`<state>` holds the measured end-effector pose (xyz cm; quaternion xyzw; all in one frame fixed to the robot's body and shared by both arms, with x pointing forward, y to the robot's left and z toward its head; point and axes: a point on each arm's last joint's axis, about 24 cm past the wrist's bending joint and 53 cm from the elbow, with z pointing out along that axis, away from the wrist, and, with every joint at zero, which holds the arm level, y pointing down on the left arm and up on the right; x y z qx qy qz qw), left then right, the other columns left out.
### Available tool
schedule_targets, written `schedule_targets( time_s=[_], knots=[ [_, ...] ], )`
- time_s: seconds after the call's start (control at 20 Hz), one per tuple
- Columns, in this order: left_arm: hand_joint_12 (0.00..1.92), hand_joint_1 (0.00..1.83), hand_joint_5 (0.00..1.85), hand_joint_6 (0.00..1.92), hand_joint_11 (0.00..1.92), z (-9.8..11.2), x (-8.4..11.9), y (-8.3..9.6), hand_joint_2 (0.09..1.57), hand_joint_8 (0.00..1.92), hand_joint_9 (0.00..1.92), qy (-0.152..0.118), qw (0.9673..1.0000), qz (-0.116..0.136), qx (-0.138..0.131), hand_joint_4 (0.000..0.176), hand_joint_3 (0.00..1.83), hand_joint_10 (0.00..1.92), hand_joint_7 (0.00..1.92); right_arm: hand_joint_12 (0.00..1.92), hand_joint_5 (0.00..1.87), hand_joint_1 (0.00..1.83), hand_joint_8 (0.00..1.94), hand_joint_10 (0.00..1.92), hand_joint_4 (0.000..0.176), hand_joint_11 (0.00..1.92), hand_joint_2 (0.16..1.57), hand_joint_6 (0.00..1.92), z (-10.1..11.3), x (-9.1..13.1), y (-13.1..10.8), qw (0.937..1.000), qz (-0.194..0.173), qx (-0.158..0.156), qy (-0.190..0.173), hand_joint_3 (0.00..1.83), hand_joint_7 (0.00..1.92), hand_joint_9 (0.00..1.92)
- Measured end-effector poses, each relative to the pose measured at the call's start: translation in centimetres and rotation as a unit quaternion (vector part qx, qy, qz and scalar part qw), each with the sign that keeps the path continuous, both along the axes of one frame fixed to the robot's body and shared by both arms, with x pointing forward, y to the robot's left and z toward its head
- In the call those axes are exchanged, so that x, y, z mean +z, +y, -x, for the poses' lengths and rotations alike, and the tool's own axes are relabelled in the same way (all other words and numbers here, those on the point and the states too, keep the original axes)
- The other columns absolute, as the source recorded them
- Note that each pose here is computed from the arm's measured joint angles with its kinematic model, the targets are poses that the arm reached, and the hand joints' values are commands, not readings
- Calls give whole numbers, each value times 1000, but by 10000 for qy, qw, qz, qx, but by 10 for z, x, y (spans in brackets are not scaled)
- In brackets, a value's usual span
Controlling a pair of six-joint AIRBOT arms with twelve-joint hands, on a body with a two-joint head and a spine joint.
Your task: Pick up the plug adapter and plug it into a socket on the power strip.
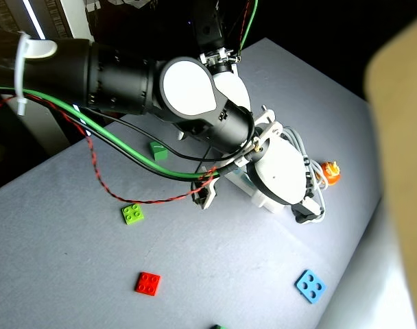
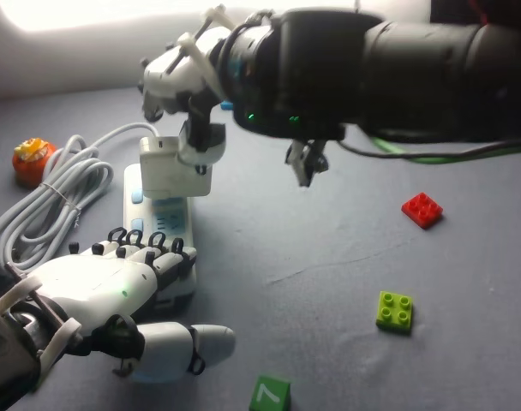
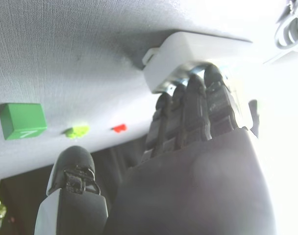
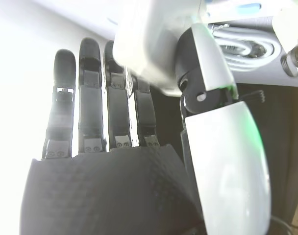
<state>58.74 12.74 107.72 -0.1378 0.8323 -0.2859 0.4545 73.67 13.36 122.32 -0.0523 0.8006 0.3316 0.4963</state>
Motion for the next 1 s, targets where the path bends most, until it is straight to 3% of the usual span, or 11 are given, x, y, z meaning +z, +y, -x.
schedule_targets(
  time_s=[0.3,0.45,0.55,0.65,0.7,0.75,0.8,0.85,0.9,0.95,1.0],
  knots=[
    [203,0,99,1,0,0,0,0,1143,2,71,2,10000,1,6,0,0,2,84,776,246,827,0,0,0,0,1029,0,34,27,-54,9998,65,57,-189,0,273,267],
    [501,0,225,12,0,-2,3,-1,1143,14,247,-11,10000,56,20,0,0,8,260,762,256,830,5,6,0,0,967,0,46,25,-84,9990,141,-19,-424,0,310,296],
    [581,0,392,23,9,-9,12,-4,1148,10,373,-91,9999,143,26,0,0,8,450,932,324,737,7,21,0,29,954,3,54,25,-115,9979,235,-136,-582,0,429,437],
    [465,8,526,158,130,-17,22,-4,1182,100,538,-204,9996,208,47,0,0,33,609,1043,379,596,22,43,0,50,984,11,64,25,-147,9973,298,-260,-615,1,505,525],
    [807,120,178,1202,125,-22,29,-5,1146,615,593,-273,9993,242,35,0,21,217,483,1060,435,557,38,58,0,74,996,32,68,23,-163,9966,389,-333,-643,5,549,567],
    [1299,124,83,1696,24,-24,32,-7,1148,1364,329,-289,9992,274,13,0,7,1017,223,1073,471,548,46,65,0,100,985,46,70,22,-170,9964,412,-375,-632,0,568,585],
    [1797,85,107,1876,87,-28,40,-13,1181,1774,180,-305,9988,385,-82,0,8,1713,101,1113,507,515,67,96,0,128,967,75,74,20,-187,9963,410,-484,-587,0,588,624],
    [1896,90,111,1912,176,-27,43,-20,1181,1892,155,-243,9983,476,-211,0,3,1879,59,1154,439,492,281,298,0,135,965,280,76,21,-198,9957,424,-559,-598,1,524,570],
    [1916,72,92,1919,201,-25,47,-29,1179,1915,110,-192,9975,572,-357,0,1,1913,19,1294,255,462,875,824,0,138,962,836,78,23,-208,9952,429,-629,-620,0,294,381],
    [1920,21,28,1921,150,-24,54,-35,1190,1920,40,-192,9966,646,-476,0,4,1919,3,1443,141,432,1246,1183,0,130,963,1184,81,24,-218,9946,449,-693,-635,0,154,255],
    [1921,81,44,1921,145,-27,61,-34,1169,1921,61,-244,9961,680,-504,0,0,1921,12,1624,63,425,1456,1445,0,110,990,1402,82,23,-225,9941,478,-736,-640,3,61,154]
  ],
)
